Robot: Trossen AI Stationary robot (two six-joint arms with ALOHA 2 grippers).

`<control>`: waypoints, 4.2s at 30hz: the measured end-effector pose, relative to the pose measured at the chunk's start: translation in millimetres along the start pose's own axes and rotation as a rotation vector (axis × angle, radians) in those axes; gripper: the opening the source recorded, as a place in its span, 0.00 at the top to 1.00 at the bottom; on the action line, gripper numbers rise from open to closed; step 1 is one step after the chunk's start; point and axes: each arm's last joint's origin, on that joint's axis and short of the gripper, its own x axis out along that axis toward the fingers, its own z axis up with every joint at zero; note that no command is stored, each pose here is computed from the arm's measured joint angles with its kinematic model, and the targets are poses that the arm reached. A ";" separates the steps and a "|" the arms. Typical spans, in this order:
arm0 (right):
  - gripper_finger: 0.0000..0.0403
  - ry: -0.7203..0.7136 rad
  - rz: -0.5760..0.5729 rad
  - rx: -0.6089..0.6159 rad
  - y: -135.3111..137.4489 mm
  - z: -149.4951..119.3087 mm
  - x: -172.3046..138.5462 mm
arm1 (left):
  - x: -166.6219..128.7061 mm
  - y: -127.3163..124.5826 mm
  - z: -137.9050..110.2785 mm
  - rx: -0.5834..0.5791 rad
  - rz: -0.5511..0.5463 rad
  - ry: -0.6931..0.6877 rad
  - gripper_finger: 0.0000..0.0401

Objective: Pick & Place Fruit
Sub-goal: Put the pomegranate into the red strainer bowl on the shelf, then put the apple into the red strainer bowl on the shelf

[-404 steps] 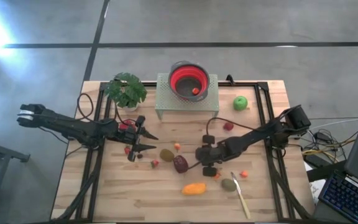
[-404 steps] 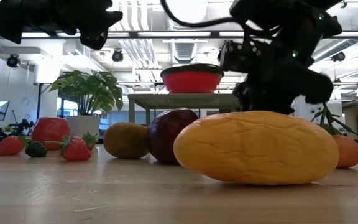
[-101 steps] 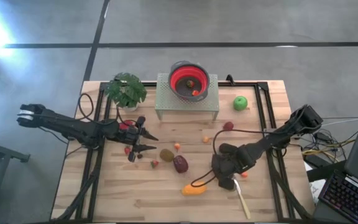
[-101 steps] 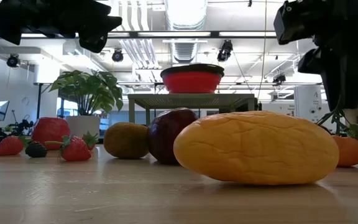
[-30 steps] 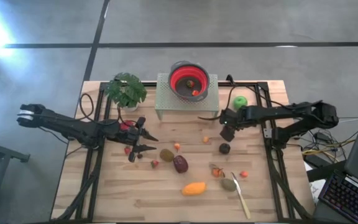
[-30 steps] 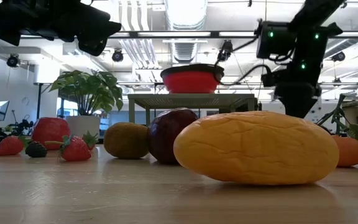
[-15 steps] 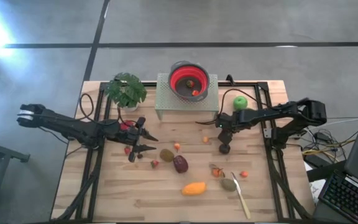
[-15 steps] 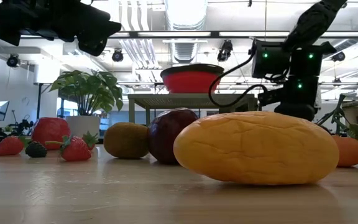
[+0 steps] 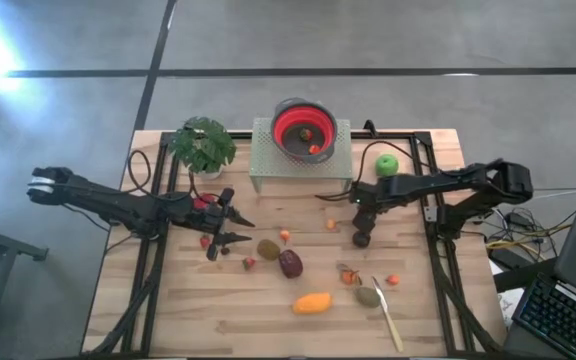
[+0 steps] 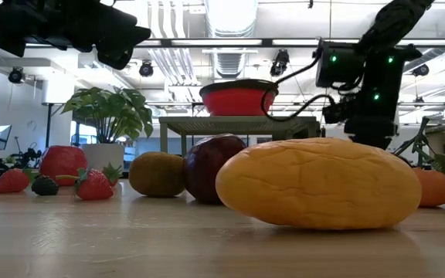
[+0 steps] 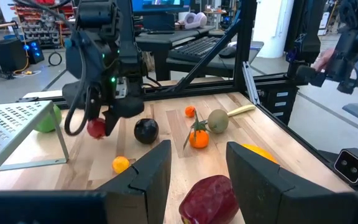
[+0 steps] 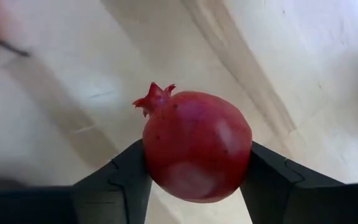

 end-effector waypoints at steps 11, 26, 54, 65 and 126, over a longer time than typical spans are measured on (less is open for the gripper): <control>0.52 -0.164 0.246 0.055 -6.1 -3.9 -45.9 | 0.0 -0.1 0.0 0.000 -0.001 0.000 0.60; 0.51 -0.735 0.548 0.029 -6.1 18.7 -106.9 | 0.0 -0.1 0.0 0.000 -0.001 0.000 0.60; 0.48 -0.722 0.310 -0.003 -20.6 187.6 -151.5 | 0.0 0.0 0.0 0.000 0.000 0.000 0.60; 0.50 -0.566 0.223 0.050 -46.3 238.8 -119.7 | 0.0 -0.1 0.0 0.000 0.000 0.000 0.60; 0.29 -0.204 -0.127 0.322 -102.3 82.9 -157.4 | 0.0 -0.1 0.0 0.000 -0.001 0.000 0.60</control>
